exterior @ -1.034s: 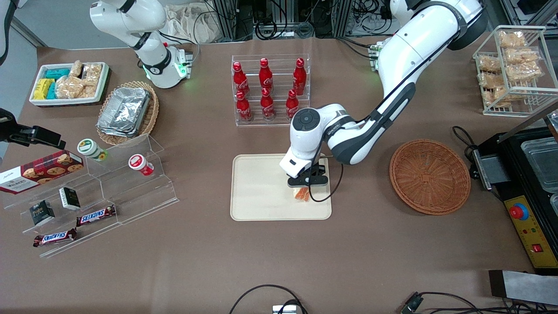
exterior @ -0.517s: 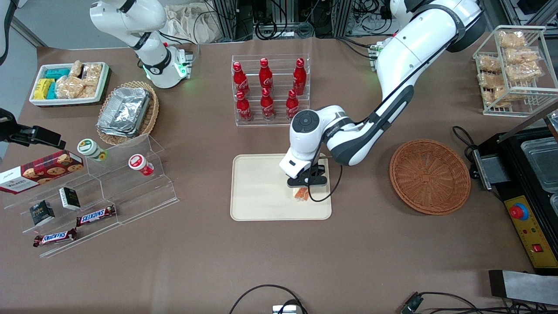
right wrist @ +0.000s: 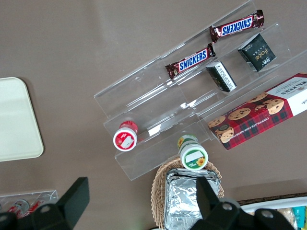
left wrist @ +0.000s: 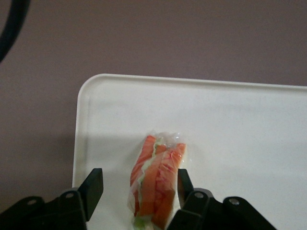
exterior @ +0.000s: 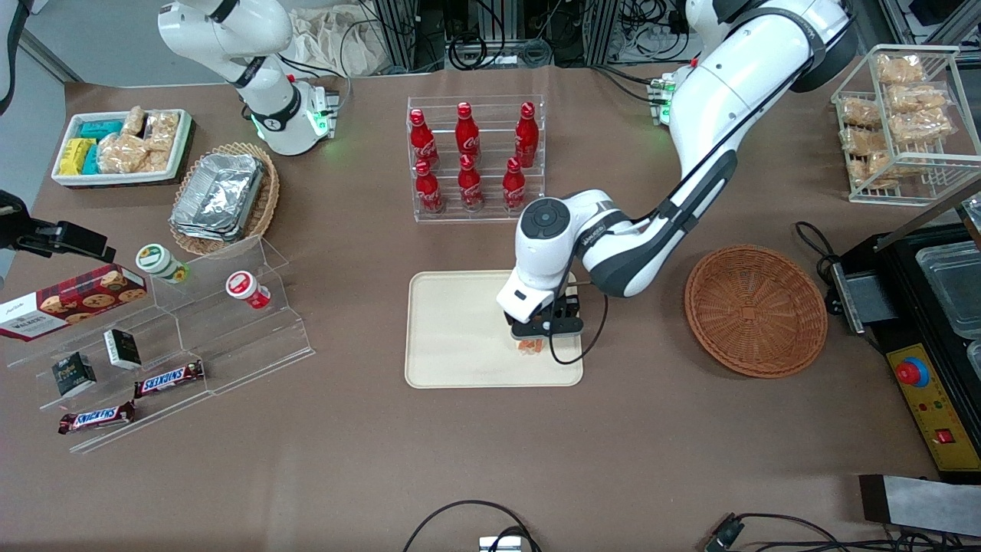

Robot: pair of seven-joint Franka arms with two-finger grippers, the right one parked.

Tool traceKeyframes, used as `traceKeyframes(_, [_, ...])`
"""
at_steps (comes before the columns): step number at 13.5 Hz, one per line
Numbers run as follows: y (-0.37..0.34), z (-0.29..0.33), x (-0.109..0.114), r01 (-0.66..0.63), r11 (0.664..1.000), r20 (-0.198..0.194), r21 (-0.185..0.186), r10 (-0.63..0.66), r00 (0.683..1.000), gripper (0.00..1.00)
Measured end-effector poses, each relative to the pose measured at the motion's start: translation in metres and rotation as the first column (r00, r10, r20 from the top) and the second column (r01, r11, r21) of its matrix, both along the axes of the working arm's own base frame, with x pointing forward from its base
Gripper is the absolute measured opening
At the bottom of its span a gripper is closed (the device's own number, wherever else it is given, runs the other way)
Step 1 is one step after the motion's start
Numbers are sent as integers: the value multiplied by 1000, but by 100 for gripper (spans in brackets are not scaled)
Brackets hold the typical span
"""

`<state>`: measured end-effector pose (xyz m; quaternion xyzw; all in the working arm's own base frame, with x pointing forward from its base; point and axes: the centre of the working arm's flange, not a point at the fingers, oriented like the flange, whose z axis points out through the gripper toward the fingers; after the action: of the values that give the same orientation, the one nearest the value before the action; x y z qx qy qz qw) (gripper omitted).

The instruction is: Place sandwich from basket to tray

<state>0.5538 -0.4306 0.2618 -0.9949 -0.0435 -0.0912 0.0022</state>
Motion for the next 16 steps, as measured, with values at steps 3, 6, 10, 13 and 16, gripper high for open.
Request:
traceKeyframes(3, [23,25,28,-81,996,6,-25,82,997,72])
traceKeyframes(6, [42,71,53,-190,982,-30,10,190,981,75])
traceKeyframes(10, [70,131,77,-294,953,-50,75,298,953,97])
traceKeyframes(13, [82,153,84,-326,941,-42,95,331,943,100])
traceKeyframes(16, [106,158,94,-352,930,-44,105,357,933,100])
